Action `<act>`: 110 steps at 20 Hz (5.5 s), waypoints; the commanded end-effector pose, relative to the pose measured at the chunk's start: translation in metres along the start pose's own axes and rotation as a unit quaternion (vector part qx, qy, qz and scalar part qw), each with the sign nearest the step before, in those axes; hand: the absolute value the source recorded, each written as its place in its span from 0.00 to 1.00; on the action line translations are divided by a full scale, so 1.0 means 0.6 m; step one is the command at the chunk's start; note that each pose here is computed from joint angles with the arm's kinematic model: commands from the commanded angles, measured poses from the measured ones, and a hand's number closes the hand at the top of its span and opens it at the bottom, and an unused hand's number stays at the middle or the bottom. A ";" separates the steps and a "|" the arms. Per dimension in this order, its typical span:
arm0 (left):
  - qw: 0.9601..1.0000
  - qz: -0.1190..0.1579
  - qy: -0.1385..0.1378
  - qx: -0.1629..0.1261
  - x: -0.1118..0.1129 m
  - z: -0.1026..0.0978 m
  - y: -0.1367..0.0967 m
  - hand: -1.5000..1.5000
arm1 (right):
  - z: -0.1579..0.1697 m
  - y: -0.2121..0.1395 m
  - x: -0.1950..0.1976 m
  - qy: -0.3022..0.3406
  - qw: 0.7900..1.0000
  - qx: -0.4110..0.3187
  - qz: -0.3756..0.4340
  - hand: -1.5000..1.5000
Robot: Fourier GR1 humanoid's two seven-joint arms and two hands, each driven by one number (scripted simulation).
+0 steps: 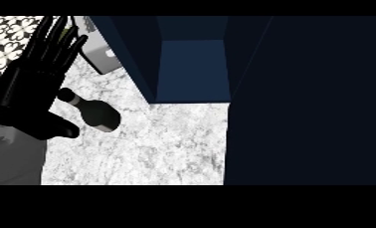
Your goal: Pick up the wine, place it into the cabinet and close the cabinet
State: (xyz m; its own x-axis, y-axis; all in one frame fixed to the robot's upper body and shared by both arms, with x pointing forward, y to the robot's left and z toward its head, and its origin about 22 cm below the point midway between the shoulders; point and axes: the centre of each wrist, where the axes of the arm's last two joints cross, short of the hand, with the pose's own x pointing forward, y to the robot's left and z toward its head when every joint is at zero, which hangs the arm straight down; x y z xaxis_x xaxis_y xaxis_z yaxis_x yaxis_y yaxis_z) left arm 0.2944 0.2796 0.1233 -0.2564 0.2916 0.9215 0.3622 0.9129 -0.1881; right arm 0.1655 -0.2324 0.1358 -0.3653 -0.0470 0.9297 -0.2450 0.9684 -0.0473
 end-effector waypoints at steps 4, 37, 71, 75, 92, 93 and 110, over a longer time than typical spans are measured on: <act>0.999 0.026 0.020 -0.004 0.001 -0.004 0.002 0.00 | 0.027 -0.005 0.054 0.013 1.000 0.011 -0.006 0.00; 0.997 -0.032 0.039 0.061 0.012 0.066 0.051 0.00 | 0.007 -0.006 0.062 0.012 1.000 0.015 -0.005 0.00; 0.988 -0.069 0.117 0.076 -0.199 0.159 0.193 0.00 | -0.024 0.018 0.028 0.013 1.000 0.021 -0.001 0.00; 0.987 -0.057 0.126 0.076 -0.204 0.141 0.216 0.00 | -0.001 0.001 0.064 0.019 0.999 0.025 -0.012 0.00; 0.984 -0.043 0.154 0.074 -0.293 0.185 0.206 0.00 | 0.000 0.004 0.058 0.006 1.000 0.012 -0.003 0.00; 0.986 -0.056 0.144 0.070 -0.297 0.180 0.202 0.00 | -0.015 0.009 0.062 0.006 1.000 0.022 0.000 0.00; 0.985 0.037 0.141 0.092 -0.339 0.202 0.170 0.00 | -0.001 -0.002 0.030 0.006 1.000 0.013 -0.005 0.00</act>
State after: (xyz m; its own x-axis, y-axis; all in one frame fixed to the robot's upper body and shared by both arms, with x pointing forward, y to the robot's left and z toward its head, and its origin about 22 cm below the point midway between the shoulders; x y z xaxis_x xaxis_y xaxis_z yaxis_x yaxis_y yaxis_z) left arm 0.2792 0.3537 -0.1185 0.0786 0.1888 0.9789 0.1424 0.9697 -0.1985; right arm 0.1565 -0.2307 0.1657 -0.3517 -0.0382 0.9353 -0.2746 0.9594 -0.0641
